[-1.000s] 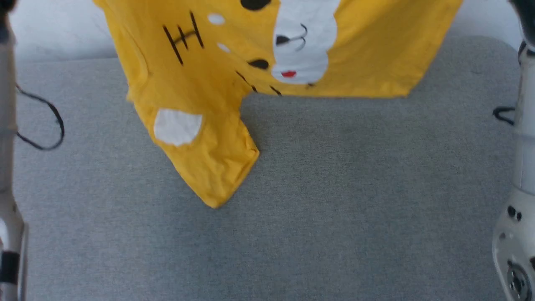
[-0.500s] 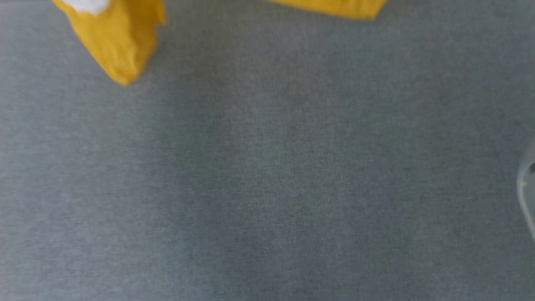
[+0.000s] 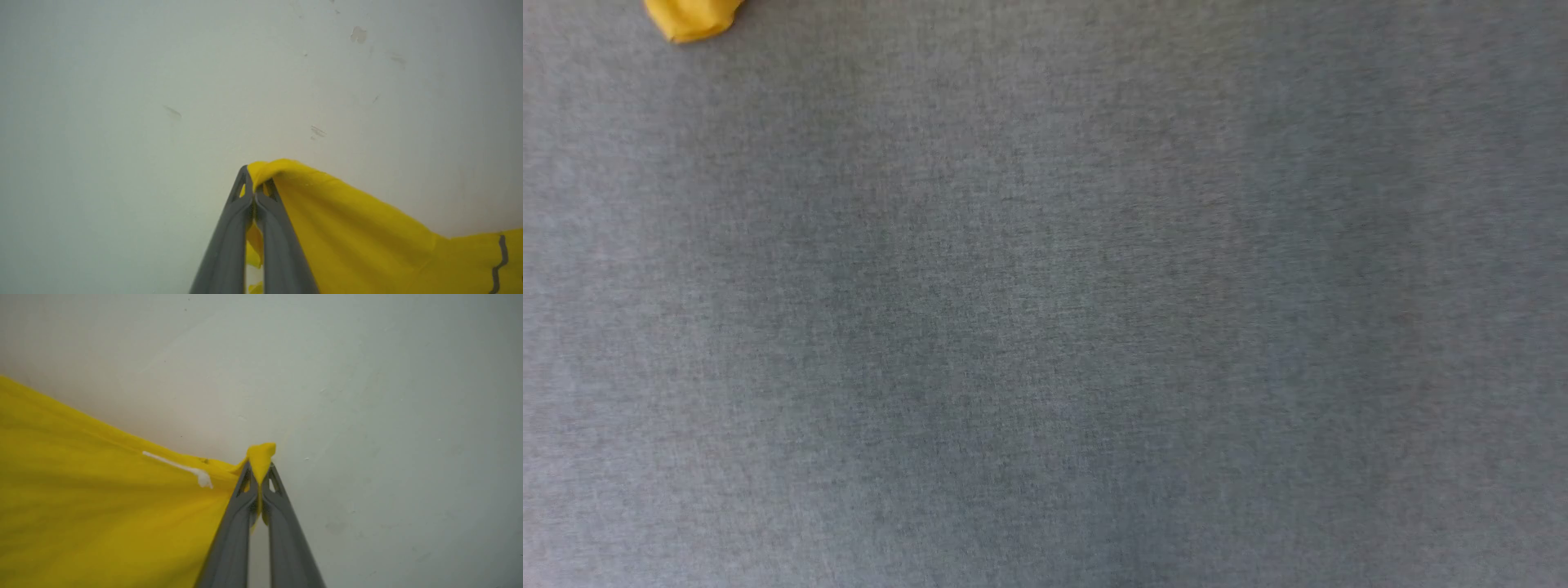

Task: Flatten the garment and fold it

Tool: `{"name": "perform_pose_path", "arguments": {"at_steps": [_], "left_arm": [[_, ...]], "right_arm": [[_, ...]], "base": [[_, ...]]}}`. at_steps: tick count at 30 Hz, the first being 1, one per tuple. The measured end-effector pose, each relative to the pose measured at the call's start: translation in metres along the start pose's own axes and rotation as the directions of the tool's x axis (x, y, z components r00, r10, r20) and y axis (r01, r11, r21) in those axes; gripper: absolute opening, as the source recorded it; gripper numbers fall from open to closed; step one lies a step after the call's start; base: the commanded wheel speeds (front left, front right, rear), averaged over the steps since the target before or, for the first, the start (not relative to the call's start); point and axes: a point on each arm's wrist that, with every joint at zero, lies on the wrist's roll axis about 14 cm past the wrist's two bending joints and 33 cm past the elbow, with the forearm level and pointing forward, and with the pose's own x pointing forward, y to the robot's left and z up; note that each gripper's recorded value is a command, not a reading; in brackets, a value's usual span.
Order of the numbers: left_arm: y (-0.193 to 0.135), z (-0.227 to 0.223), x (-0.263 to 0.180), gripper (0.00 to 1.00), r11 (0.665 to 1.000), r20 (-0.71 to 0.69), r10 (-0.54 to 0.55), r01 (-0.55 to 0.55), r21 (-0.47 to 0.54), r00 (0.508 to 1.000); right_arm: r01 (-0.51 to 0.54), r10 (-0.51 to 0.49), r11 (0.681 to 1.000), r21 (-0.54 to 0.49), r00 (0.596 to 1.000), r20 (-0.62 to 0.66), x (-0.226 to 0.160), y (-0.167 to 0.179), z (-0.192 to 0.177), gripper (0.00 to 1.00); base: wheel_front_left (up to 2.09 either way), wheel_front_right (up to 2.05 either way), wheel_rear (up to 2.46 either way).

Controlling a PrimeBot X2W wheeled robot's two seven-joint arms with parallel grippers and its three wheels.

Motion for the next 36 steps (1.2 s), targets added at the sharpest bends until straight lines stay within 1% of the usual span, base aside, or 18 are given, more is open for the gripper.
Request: {"name": "perform_pose_path", "arguments": {"at_steps": [4, 8, 11, 15, 18, 20, 23, 24, 27, 31, 34, 36], "left_arm": [[0.002, -0.052, -0.015, 0.00, 1.000, -0.061, 0.004, -0.006, -0.028, 0.998], [0.003, -0.104, -0.039, 0.00, 0.999, -0.152, 0.003, -0.011, -0.048, 0.988], [0.006, -0.130, -0.057, 0.00, 0.998, -0.212, 0.009, -0.023, -0.062, 0.977], [0.011, -0.149, -0.085, 0.00, 0.997, -0.281, 0.009, -0.029, -0.069, 0.960], [0.015, -0.151, -0.107, 0.00, 0.997, -0.313, -0.001, -0.024, -0.077, 0.950], [0.015, -0.147, -0.122, 0.00, 0.995, -0.329, -0.008, -0.024, -0.094, 0.944], [0.008, -0.137, -0.144, 0.00, 0.992, -0.350, -0.040, -0.004, -0.125, 0.936], [0.002, -0.130, -0.162, 0.00, 0.990, -0.371, -0.069, 0.019, -0.138, 0.926], [-0.008, -0.116, -0.190, 0.00, 0.986, -0.399, -0.094, 0.030, -0.164, 0.912], [-0.016, -0.098, -0.231, 0.00, 0.979, -0.444, -0.080, -0.014, -0.205, 0.893], [-0.014, -0.086, -0.262, 0.00, 0.972, -0.484, -0.029, -0.087, -0.216, 0.875], [-0.012, -0.083, -0.285, 0.00, 0.961, -0.522, 0.006, -0.148, -0.232, 0.853]], "right_arm": [[-0.018, 0.016, 0.999, -0.035, 0.999, -0.048, 0.009, 0.016, -0.040, 0.00], [-0.053, 0.051, 0.998, -0.034, 0.996, -0.078, 0.012, 0.035, -0.073, 0.00], [-0.088, 0.085, 0.996, -0.033, 0.992, -0.095, 0.010, 0.052, -0.093, 0.00], [-0.152, 0.149, 0.988, -0.022, 0.983, -0.108, -0.003, 0.074, -0.110, 0.00], [-0.182, 0.182, 0.983, 0.012, 0.976, -0.119, -0.020, 0.080, -0.119, 0.00], [-0.188, 0.191, 0.982, 0.035, 0.974, -0.123, -0.033, 0.075, -0.121, 0.00], [-0.182, 0.188, 0.982, 0.061, 0.973, -0.135, -0.056, 0.060, -0.120, 0.00], [-0.173, 0.185, 0.981, 0.086, 0.971, -0.155, -0.075, 0.048, -0.123, 0.00], [-0.162, 0.182, 0.980, 0.111, 0.963, -0.200, -0.110, 0.034, -0.131, 0.00], [-0.127, 0.165, 0.979, 0.162, 0.954, -0.251, -0.156, 0.018, -0.138, 0.00], [-0.110, 0.167, 0.971, 0.213, 0.948, -0.272, -0.187, 0.016, -0.139, 0.00], [-0.109, 0.180, 0.963, 0.248, 0.941, -0.285, -0.204, 0.020, -0.138, 0.00]], "base": [[0.00, 0.00, 0.00], [0.00, 0.00, 0.00], [0.00, 0.00, 0.00], [0.00, 0.00, 0.00], [0.00, 0.00, 0.00], [0.00, 0.00, 0.00], [0.00, 0.00, 0.00], [0.00, 0.00, 0.00], [0.00, 0.00, 0.00], [0.00, 0.00, 0.00], [0.00, 0.00, 0.00], [0.00, 0.00, 0.00]]}}
